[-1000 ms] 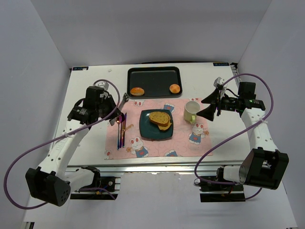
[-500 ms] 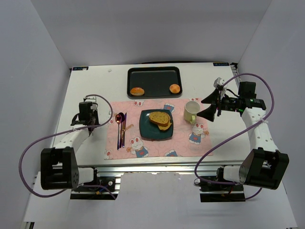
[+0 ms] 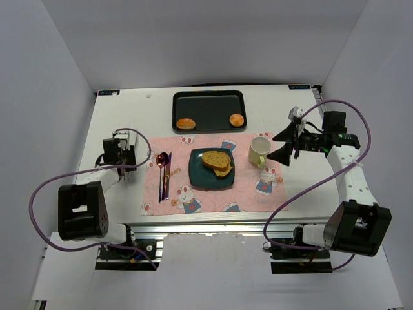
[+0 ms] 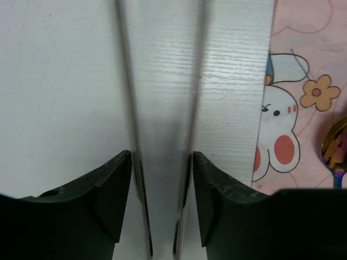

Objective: Place the bread

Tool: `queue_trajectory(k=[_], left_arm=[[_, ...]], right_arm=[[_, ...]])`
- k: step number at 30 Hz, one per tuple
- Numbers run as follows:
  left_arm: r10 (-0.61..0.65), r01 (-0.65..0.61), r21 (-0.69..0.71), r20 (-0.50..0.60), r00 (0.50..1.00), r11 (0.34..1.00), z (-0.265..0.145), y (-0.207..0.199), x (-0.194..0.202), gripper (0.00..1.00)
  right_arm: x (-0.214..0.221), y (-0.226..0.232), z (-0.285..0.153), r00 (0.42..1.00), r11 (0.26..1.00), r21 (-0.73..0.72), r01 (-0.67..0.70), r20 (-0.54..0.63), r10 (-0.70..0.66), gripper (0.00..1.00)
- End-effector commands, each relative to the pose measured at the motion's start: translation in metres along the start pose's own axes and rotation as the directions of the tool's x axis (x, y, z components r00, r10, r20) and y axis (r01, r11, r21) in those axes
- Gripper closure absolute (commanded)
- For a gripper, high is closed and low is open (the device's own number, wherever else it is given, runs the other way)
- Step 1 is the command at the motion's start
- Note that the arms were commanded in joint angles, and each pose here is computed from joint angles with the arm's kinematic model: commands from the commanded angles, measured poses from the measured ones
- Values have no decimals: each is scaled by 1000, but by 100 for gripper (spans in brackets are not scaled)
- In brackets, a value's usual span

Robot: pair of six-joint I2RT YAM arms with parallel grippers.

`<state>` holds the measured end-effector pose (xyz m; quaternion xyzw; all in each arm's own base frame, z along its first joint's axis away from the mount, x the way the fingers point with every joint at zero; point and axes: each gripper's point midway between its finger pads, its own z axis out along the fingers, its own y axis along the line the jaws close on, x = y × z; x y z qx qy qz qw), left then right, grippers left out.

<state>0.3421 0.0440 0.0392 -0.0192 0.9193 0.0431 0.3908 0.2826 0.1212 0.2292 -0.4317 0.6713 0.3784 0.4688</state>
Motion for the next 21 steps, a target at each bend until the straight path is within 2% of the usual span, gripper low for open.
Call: queue_trajectory(k=[1, 4, 7, 9, 11, 12, 16, 19, 21], left_arm=[[-10, 9, -18, -4, 1000, 1000, -3, 9, -5, 39], [-27, 27, -26, -4, 1000, 999, -6, 12, -5, 26], [-51, 51, -27, 9, 999, 998, -10, 14, -8, 25], [-71, 72, -25, 40, 997, 997, -17, 15, -18, 15], [-84, 86, -27, 86, 993, 996, -27, 16, -32, 10], [-97, 97, 6, 99, 990, 995, -32, 11, -37, 2], [-182, 172, 63, 217, 959, 983, -62, 3, -71, 2], [-283, 251, 136, 318, 905, 958, -90, -5, -94, 2], [-368, 319, 190, 360, 857, 928, -109, -10, -105, 2]], right_arm=[[-6, 2, -5, 999, 999, 7, 32, -10, -32, 11], [-5, 2, -6, 999, 999, 12, 33, -26, -33, 11], [-4, -4, -8, 999, 999, 40, 19, -48, -17, 11], [-5, -11, -9, 996, 994, 89, -64, -59, 69, 11], [-7, -32, -15, 992, 976, 200, -81, -83, 100, 11], [-3, -43, -20, 976, 942, 297, -157, -96, 194, 11], [-17, -82, -42, 973, 828, 537, -162, -53, 225, 11], [-25, -86, -48, 974, 801, 575, -169, -26, 224, 11], [-36, -83, -45, 978, 815, 551, -177, 7, 208, 10]])
